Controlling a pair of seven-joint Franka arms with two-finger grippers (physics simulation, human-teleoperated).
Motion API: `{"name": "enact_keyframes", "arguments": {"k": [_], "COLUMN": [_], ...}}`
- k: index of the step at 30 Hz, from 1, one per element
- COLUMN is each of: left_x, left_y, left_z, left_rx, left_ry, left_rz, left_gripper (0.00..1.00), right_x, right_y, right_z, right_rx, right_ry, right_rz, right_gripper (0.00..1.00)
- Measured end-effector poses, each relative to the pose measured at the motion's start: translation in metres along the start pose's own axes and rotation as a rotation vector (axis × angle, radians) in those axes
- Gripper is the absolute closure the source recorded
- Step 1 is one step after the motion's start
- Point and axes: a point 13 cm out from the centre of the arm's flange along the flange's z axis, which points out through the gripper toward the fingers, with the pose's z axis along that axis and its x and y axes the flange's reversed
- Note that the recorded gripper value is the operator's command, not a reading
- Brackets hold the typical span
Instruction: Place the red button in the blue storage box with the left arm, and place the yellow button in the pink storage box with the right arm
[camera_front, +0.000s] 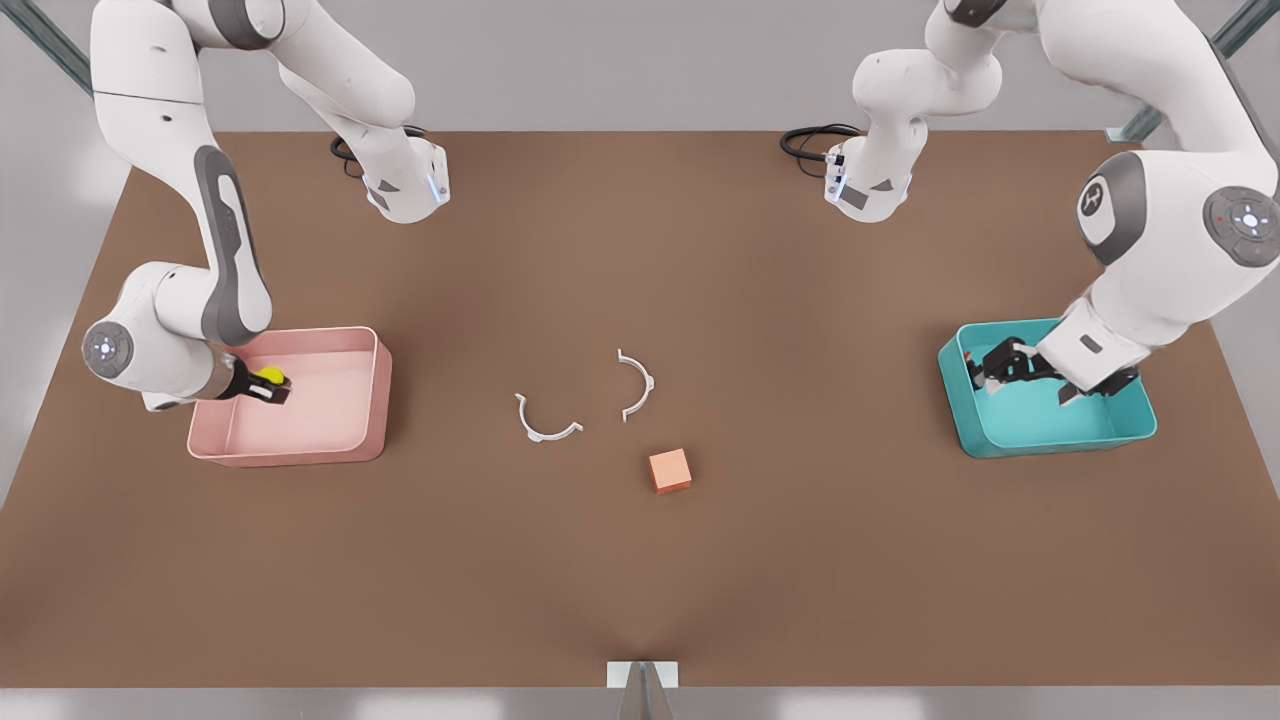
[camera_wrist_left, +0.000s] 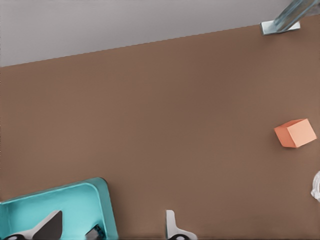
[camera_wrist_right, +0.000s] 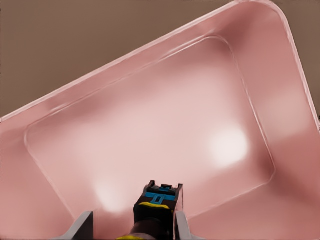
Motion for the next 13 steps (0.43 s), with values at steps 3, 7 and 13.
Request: {"name": "enact_keyframes", "arguments": {"k": [3, 7, 13], "left_x": [0.007, 0.014, 0.018], "left_y": [0.003, 0.004, 0.002], "left_z": [-0.006, -0.003, -0.001], "left_rx": [-0.01, -0.015, -0.015], "left_ry": [0.024, 0.056, 0.078], "left_rz": [-0.007, -0.014, -0.021], "left_gripper": [0.0, 0.0, 0.0], "right_x": [-0.023, -0.025, 0.044], "right_y": [0.018, 0.074, 0.119], "right_z": [-0.056, -0.198, -0.261], "right_rx": [-0.006, -0.003, -0.022], "right_ry": [-0.067, -0.198, -0.184], "right_rz": [-0.076, -0.212, -0.288], "right_gripper": [0.0, 0.0, 0.0]}}
